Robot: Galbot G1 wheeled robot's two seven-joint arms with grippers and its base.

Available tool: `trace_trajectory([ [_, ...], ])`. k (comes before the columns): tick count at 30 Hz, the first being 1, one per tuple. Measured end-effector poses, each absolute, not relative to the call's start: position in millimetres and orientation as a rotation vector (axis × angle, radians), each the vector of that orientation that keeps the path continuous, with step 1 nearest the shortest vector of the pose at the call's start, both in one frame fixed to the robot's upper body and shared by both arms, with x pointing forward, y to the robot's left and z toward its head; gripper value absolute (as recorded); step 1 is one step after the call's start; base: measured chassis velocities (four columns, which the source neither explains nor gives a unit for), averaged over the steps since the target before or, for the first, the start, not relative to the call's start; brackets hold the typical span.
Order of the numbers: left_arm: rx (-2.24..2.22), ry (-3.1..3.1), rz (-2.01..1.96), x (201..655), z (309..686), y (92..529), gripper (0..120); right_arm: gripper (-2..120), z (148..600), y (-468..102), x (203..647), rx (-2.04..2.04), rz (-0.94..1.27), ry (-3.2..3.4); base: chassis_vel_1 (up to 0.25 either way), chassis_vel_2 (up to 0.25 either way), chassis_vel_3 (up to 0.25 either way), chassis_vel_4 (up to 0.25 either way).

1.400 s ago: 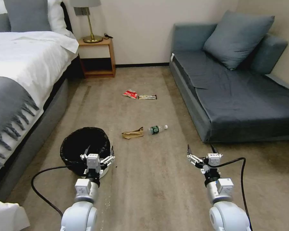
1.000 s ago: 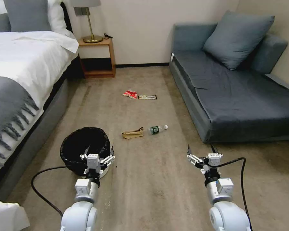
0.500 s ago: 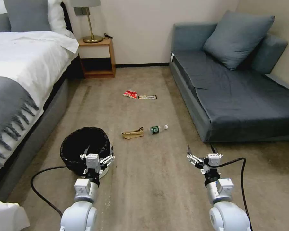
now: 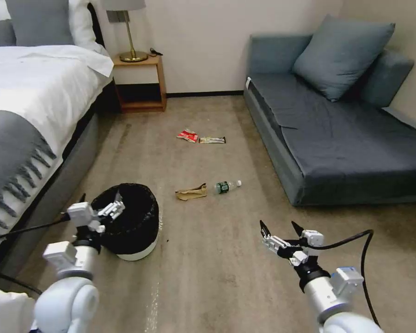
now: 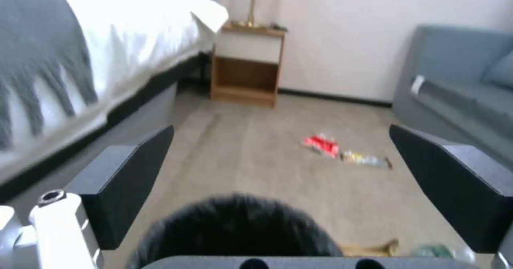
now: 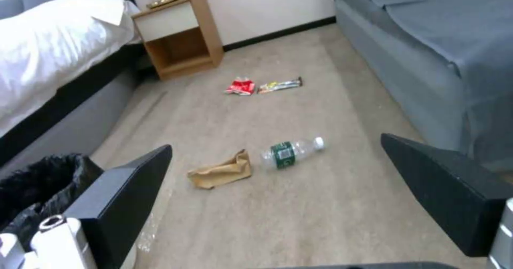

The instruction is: Pick up the trash bin, then pick up the garbage on the floor and place it into the trash bin.

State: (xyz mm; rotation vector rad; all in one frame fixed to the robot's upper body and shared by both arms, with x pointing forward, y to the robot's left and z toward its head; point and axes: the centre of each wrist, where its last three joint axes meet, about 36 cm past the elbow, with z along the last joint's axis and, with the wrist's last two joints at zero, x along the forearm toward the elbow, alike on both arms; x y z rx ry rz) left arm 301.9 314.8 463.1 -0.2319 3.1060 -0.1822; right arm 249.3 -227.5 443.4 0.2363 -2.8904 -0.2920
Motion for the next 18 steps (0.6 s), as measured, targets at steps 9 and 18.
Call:
trace_trajectory([
  [9,-0.295,3.121,-0.201,306.6,468.8,330.8,98,100,435.2,-230.4,258.4,0.228,-0.286,-2.895,0.000,0.000,0.000,0.000],
  [18,-0.359,3.178,-0.211,314.0,465.3,345.5,97,100,429.3,-230.4,267.9,0.228,-0.289,-2.907,0.000,0.000,0.000,0.000],
])
